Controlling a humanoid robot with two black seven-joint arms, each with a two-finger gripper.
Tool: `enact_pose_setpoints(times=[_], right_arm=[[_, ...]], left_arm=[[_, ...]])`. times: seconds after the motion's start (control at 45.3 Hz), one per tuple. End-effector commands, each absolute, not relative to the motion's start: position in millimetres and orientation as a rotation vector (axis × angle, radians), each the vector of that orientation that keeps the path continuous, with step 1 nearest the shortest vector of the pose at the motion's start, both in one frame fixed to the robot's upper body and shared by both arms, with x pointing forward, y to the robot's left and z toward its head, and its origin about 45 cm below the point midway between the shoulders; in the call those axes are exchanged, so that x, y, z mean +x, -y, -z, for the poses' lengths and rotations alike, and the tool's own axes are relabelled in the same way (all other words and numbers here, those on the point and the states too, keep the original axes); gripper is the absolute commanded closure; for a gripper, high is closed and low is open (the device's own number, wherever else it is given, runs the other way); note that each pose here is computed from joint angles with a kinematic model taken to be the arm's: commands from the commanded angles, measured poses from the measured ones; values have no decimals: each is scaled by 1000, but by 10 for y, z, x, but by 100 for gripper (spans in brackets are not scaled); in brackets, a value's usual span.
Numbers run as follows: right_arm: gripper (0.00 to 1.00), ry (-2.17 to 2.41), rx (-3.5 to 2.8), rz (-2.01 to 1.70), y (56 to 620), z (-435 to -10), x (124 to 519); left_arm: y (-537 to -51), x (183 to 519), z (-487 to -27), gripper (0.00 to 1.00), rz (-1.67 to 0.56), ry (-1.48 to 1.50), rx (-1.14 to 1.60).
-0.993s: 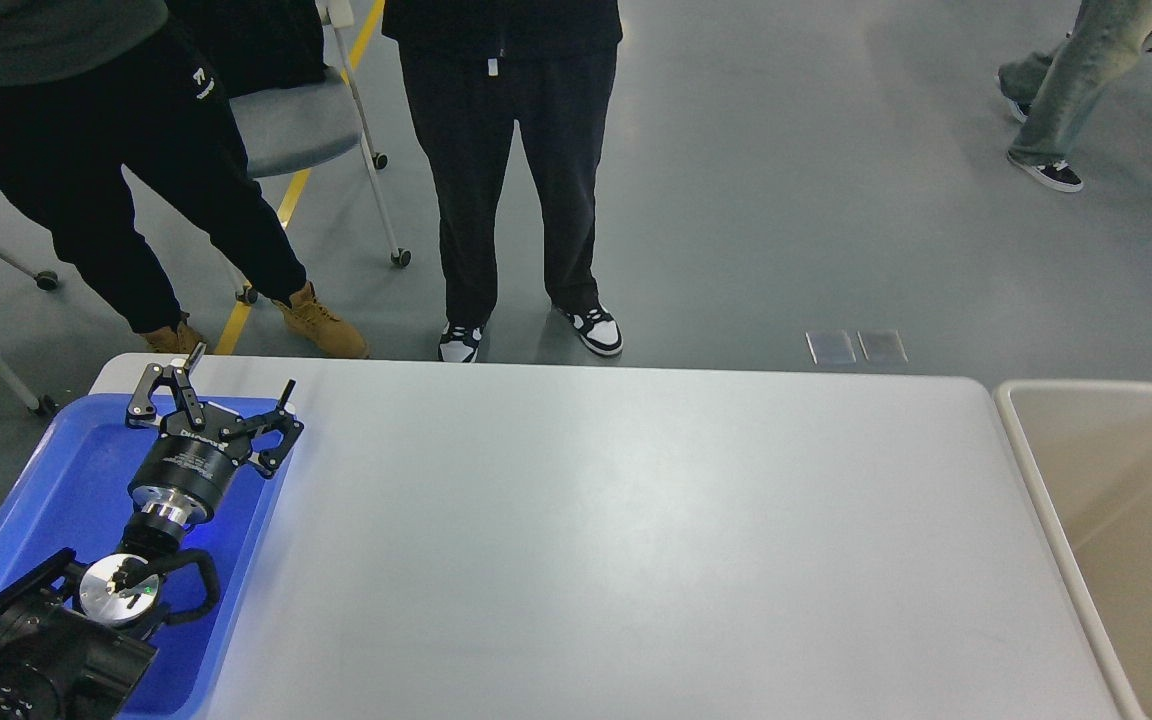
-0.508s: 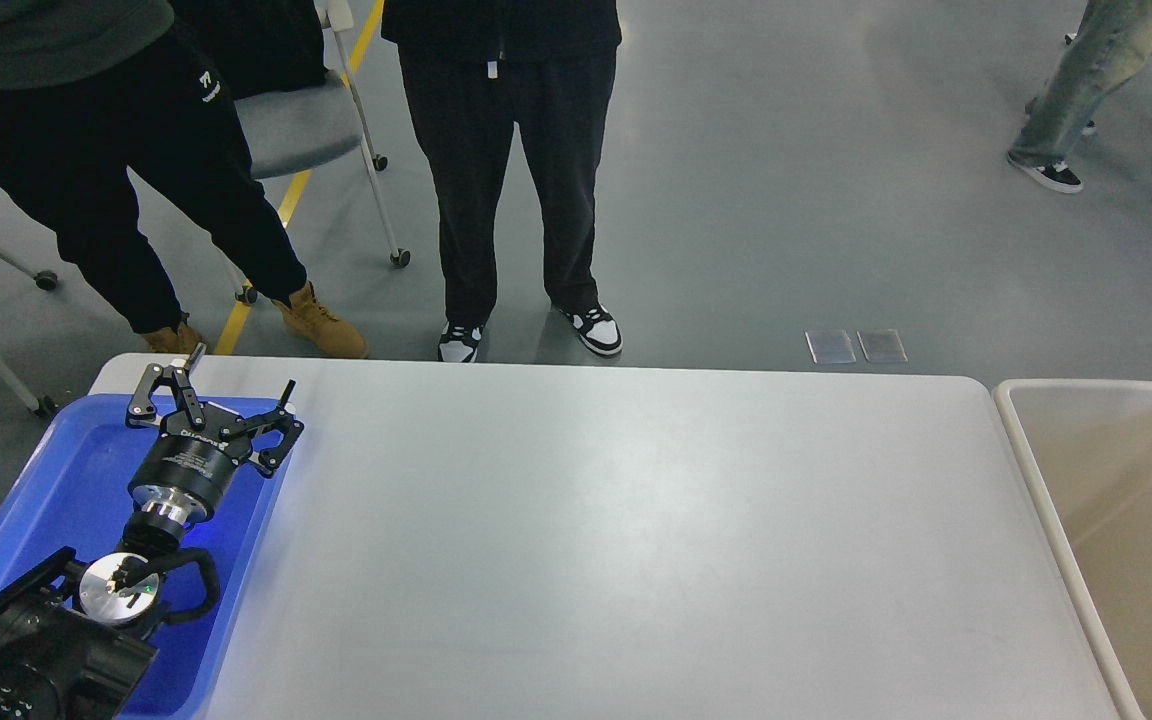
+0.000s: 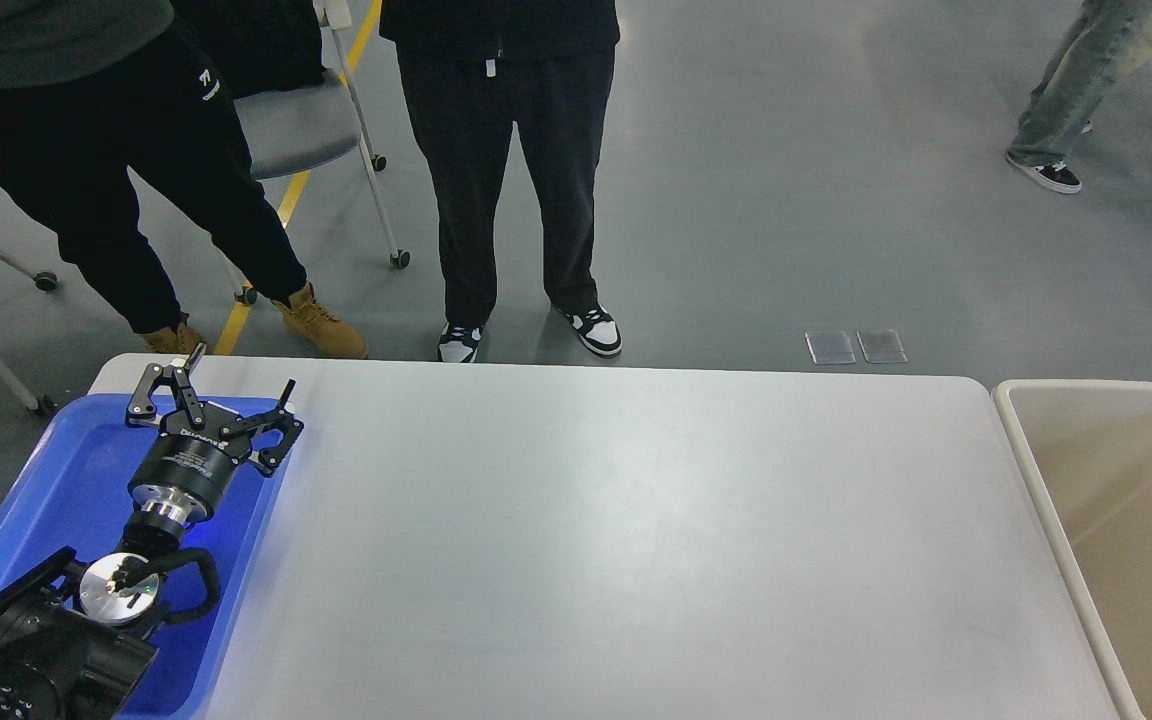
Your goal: Tidy desktop
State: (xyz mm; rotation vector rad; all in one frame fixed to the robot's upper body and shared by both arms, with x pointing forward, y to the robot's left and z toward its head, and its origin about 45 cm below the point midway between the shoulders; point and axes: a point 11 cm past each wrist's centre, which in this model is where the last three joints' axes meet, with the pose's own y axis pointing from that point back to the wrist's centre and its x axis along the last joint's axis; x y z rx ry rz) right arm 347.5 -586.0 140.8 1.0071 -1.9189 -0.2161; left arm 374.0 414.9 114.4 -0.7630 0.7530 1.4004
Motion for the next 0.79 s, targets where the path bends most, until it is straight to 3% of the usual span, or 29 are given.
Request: enact_pose_setpoints(times=[0.0, 0.287, 0.309, 0.331, 0.375, 0.442, 0.464, 0.486, 0.773], right_arm=[[100, 1984, 955, 399, 5830, -946, 3062], [97, 1977, 927, 474, 5761, -655, 2793], [91, 1983, 924, 476, 5764, -656, 2792], [80, 1988, 923, 481, 5760, -654, 2793], [45, 1993, 923, 485, 5760, -653, 2792], [20, 2001, 925, 487, 5769, -669, 2803], [5, 2005, 924, 484, 5771, -686, 2821], [0, 2009, 927, 487, 5766, -688, 2830], [0, 2031, 950, 456, 5767, -833, 3003]], left_arm=[[-4150, 3740, -1144, 0, -1401, -753, -763], [-4150, 3740, -1144, 0, -1401, -753, -763], [-4150, 3740, -1144, 0, -1401, -753, -763], [-4150, 3740, -1144, 0, -1401, -753, -763], [-4150, 3740, -1144, 0, -1401, -753, -763], [-4150, 3740, -1144, 0, -1401, -753, -763], [-4150, 3740, -1144, 0, -1401, -753, -763], [-4150, 3740, -1144, 0, -1401, -753, -763], [-4148, 3746, -1150, 0, -1400, -752, -764]])
